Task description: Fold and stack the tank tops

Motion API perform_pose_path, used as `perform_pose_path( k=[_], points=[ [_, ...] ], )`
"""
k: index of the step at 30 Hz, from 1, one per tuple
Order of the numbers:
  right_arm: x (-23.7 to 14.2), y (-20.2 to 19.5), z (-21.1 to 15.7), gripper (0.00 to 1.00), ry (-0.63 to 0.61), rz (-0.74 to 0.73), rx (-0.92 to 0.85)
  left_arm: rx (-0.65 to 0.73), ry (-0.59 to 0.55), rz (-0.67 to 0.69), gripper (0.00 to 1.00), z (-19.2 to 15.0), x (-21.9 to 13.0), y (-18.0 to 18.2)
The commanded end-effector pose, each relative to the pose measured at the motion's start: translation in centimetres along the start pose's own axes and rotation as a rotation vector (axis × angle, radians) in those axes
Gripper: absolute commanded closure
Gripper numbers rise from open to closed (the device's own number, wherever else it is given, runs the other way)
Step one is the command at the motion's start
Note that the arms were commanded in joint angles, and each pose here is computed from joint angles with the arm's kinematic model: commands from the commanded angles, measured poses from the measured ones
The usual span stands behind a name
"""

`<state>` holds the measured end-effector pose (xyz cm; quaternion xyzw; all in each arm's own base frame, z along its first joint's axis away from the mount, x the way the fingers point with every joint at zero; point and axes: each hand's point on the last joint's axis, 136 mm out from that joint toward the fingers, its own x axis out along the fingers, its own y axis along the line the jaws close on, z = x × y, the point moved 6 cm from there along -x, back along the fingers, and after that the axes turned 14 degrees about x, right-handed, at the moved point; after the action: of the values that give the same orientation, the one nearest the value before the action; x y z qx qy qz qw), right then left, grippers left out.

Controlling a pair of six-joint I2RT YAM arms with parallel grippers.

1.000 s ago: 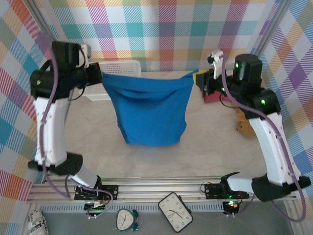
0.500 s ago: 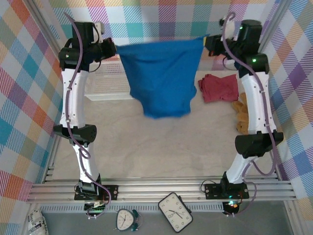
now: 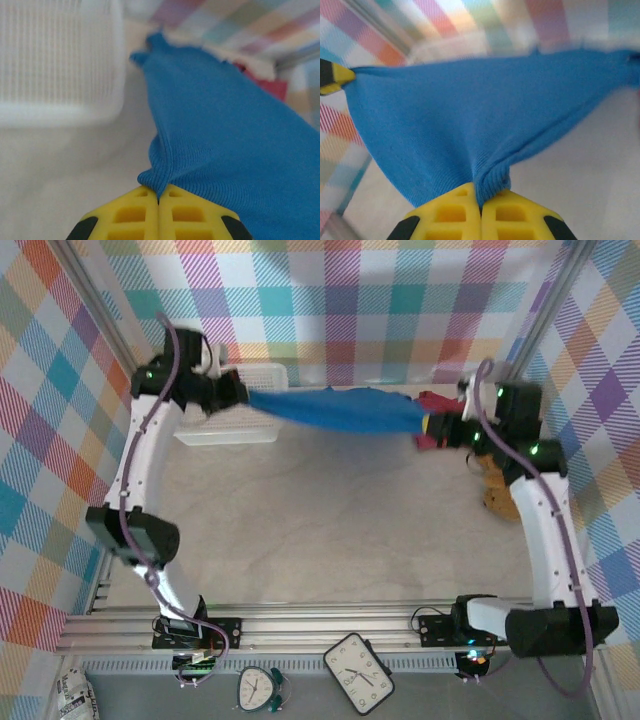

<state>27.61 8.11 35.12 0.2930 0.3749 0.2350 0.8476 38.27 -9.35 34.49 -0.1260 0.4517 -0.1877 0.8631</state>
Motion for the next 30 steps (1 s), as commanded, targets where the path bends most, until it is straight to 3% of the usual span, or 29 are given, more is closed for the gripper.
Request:
perform_pose_path(
  k=[1, 6, 10, 19, 23, 30],
  points=[
    [2.0, -2.9, -8.1, 1.00, 0.233, -0.003, 0.218, -0.078, 0.090, -0.017, 1.00, -6.4, 1.4, 0.8],
    [5.7, -7.7, -19.3, 1.00, 0.454, -0.121, 0.435, -0.249, 0.315, 0.009, 1.00, -18.2, 7.7, 4.9],
    [6.7, -9.6, -23.7, 1.00, 0.564, -0.195, 0.478, -0.285, 0.403, 0.116, 1.00, -22.8, 8.5, 7.1],
    [6.7, -9.9, -28.8, 0.99, 0.730, -0.253, 0.483, -0.294, 0.423, 0.259, 0.98, -24.7, 5.8, 8.5],
    [6.1, -9.8, -29.5, 0.91, 0.751, -0.275, 0.477, -0.317, 0.458, 0.261, 0.94, -26.4, 5.7, 8.6],
    [3.8, -8.0, -28.4, 0.74, 0.754, -0.260, 0.442, -0.295, 0.454, 0.310, 0.74, -26.3, 3.6, 8.4]
  ],
)
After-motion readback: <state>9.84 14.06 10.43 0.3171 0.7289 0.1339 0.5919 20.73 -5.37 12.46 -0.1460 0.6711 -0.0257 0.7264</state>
